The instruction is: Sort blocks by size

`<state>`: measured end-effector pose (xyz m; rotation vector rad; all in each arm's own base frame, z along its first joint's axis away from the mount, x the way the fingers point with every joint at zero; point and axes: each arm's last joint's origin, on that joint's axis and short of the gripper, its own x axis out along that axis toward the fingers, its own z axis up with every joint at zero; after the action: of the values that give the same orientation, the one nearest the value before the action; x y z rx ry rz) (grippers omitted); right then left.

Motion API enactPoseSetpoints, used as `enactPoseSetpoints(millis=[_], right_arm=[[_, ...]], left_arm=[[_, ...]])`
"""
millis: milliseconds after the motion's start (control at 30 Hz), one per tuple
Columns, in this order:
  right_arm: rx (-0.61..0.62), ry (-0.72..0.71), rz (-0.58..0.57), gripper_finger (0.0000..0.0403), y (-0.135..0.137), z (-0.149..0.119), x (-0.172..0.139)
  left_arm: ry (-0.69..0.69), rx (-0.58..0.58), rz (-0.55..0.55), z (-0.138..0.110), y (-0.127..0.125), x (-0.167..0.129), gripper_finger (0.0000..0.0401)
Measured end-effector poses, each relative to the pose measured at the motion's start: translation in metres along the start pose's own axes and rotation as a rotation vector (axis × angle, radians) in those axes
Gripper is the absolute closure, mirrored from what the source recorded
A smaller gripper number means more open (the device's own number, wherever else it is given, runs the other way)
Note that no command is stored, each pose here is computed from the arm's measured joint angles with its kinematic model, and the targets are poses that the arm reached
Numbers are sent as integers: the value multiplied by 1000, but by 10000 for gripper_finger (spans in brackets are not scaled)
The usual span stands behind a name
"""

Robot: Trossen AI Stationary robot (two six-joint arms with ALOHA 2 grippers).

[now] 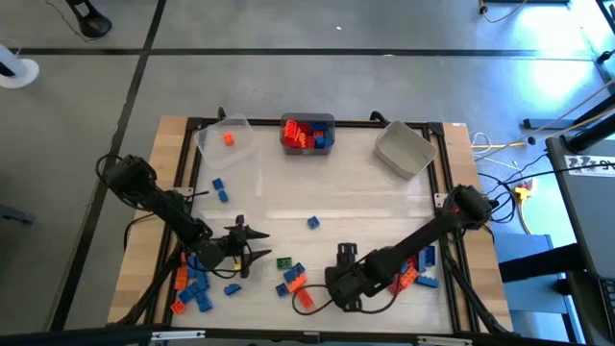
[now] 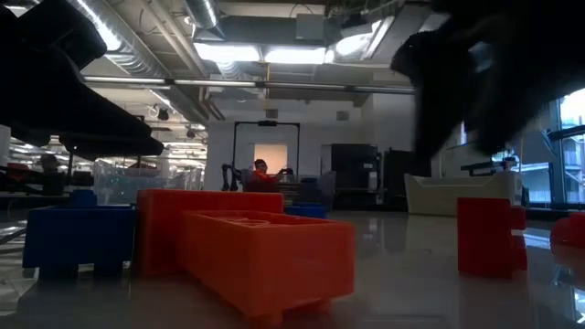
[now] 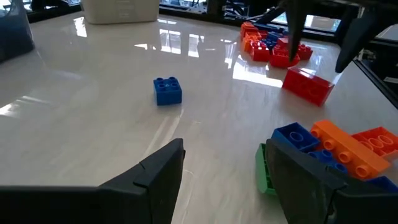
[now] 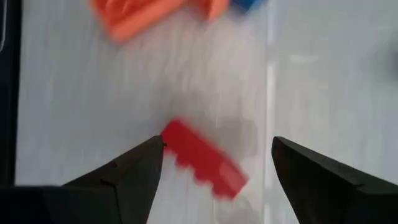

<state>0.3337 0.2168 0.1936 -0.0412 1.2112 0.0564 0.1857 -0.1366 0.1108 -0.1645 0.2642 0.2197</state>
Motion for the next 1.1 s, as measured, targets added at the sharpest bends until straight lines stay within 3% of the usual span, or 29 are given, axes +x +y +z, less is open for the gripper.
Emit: enactPoseSetpoints(millis=[133,267,533,667,967,1100], right_arm=[[-69,29,-3,104,10,-8,4],[-125,14,-75,104,15,-11,14],[-183,66,-63,114,17,-14,40],[-188,63,-61,159,18,-14,40],[-191,59,-74,306,14,-12,41],[-173,63,-77,312,7,-8,42]], left_arm=[[0,0,0,0,0,0,187],[3,1,2,0,0,0,187],[3,0,2,0,0,0,187],[4,2,3,-1,0,0,187],[12,-1,7,-2,1,0,187],[12,-1,7,-2,1,0,187]])
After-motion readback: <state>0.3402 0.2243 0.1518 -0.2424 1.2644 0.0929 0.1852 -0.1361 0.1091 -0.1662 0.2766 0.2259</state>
